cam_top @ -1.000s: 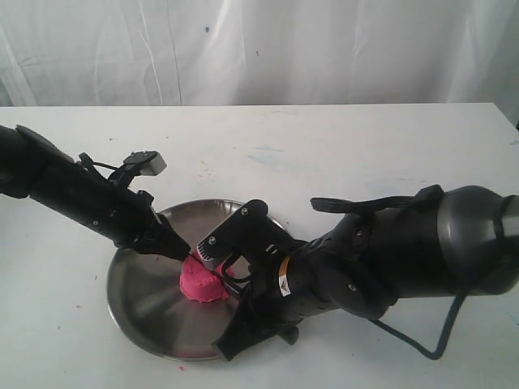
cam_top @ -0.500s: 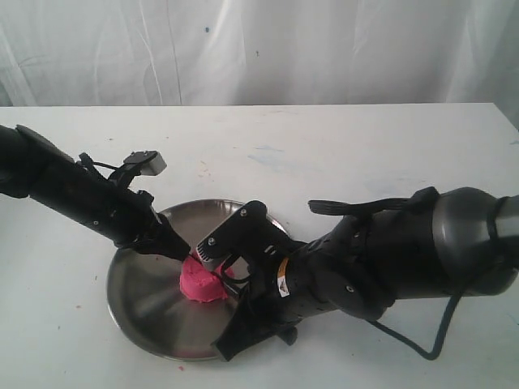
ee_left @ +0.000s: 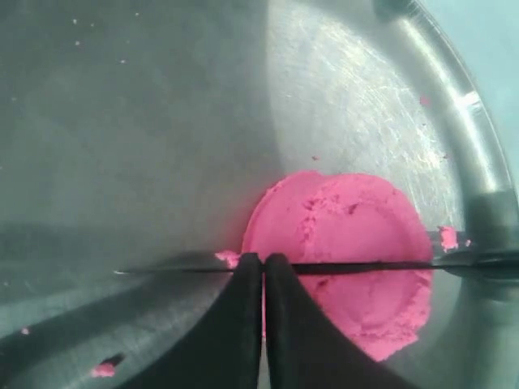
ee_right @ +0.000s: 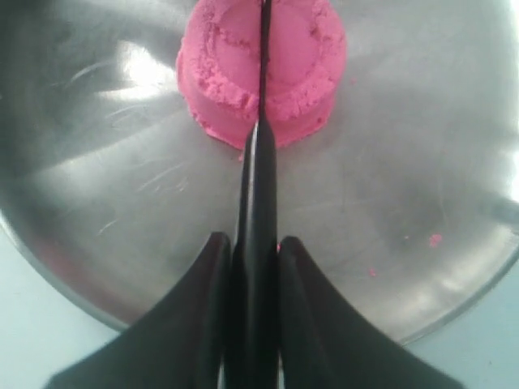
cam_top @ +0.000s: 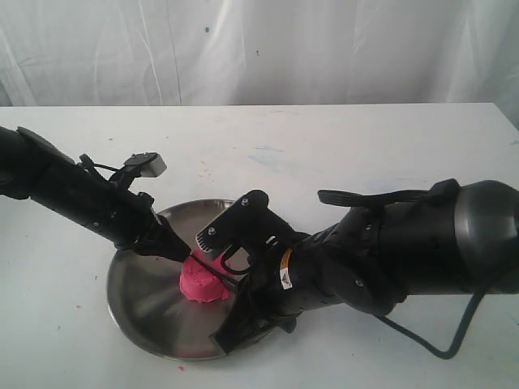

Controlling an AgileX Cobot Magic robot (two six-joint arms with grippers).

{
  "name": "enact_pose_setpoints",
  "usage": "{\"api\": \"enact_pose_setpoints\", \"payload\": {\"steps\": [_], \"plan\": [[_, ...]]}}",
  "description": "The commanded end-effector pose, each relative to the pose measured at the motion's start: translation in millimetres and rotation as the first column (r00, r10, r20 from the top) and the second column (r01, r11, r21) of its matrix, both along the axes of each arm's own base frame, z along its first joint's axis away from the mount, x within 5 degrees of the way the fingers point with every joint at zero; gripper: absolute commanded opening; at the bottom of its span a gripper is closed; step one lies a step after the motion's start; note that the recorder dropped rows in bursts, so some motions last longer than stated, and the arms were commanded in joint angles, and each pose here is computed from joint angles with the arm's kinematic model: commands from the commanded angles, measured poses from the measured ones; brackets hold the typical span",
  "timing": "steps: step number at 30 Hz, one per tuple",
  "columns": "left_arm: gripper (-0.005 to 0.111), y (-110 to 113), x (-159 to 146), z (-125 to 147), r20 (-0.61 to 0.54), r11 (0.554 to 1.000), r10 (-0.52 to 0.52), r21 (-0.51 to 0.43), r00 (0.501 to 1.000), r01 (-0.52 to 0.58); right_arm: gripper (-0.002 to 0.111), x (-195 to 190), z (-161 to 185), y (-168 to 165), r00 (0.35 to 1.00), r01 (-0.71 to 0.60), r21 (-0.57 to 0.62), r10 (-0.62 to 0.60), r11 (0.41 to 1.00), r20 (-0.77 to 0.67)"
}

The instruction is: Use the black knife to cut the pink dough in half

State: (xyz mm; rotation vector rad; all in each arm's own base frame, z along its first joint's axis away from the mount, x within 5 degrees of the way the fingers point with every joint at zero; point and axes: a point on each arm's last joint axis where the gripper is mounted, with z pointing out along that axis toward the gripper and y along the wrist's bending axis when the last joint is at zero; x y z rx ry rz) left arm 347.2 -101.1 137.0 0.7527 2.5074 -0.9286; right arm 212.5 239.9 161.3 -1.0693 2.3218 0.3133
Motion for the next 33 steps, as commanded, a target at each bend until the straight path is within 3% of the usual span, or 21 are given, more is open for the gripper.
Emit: {"api": "enact_pose_setpoints", "payload": {"steps": [1, 33], "plan": [[0.009, -2.9, -2.9, -0.9, -0.017, 1.000, -0.021, -0.009, 1.000, 0.020, 0.000, 0.6, -5.9, -0.9, 1.000, -0.008, -0.020, 0.008, 1.000, -0.006], [0.009, -3.2, -4.0, 7.5, 0.001, 1.000, -0.026, -0.016, 1.000, 0.026, 0.000, 1.5, -26.5, 0.1, 0.999, 0.000, -0.065, -0.004, 0.998, -0.054]]}}
